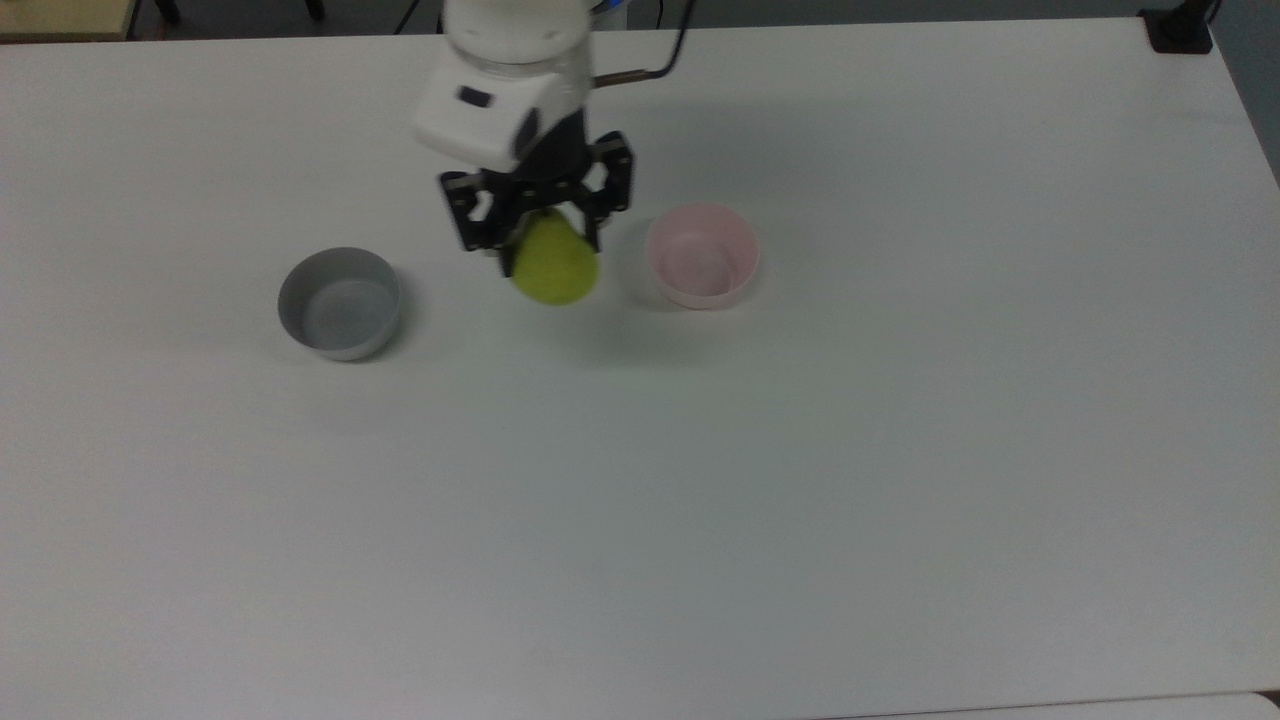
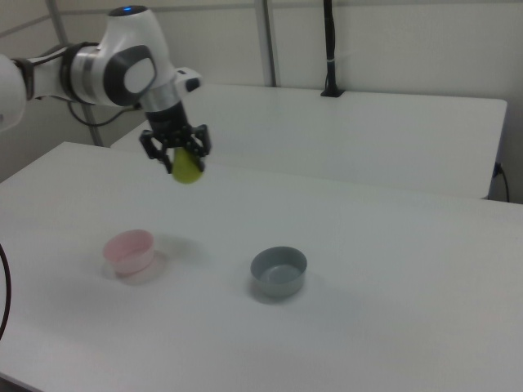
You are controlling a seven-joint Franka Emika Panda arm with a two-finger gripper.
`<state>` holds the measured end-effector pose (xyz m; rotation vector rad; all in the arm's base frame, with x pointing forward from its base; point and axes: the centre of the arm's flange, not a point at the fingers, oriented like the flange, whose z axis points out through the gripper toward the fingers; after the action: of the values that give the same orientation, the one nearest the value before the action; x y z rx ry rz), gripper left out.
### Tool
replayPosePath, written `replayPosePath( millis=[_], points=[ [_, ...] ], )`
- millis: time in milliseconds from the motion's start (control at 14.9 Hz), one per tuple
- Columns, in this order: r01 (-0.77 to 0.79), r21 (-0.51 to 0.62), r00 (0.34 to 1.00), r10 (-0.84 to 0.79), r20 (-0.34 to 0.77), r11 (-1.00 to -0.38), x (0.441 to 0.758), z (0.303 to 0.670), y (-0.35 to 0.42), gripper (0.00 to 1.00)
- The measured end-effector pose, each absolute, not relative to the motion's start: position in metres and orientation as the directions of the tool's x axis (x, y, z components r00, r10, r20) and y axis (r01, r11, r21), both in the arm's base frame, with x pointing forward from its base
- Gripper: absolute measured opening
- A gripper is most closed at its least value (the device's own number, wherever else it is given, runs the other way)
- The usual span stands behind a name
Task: Place the pear in the bowl
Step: 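Carry the pear over the pale pink bowl and lower it in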
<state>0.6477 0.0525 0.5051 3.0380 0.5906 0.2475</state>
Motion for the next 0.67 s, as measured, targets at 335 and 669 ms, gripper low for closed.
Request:
replayPosePath(
  millis=[335, 669],
  points=[
    [0.432, 0.041, 0.895, 0.434, 0.104, -0.901, 0.617, 0.49, 0.184, 0.75],
    [0.49, 0.07, 0.87, 0.493, 0.028, -0.869, 0.6, 0.451, 0.206, 0.75]
  ],
)
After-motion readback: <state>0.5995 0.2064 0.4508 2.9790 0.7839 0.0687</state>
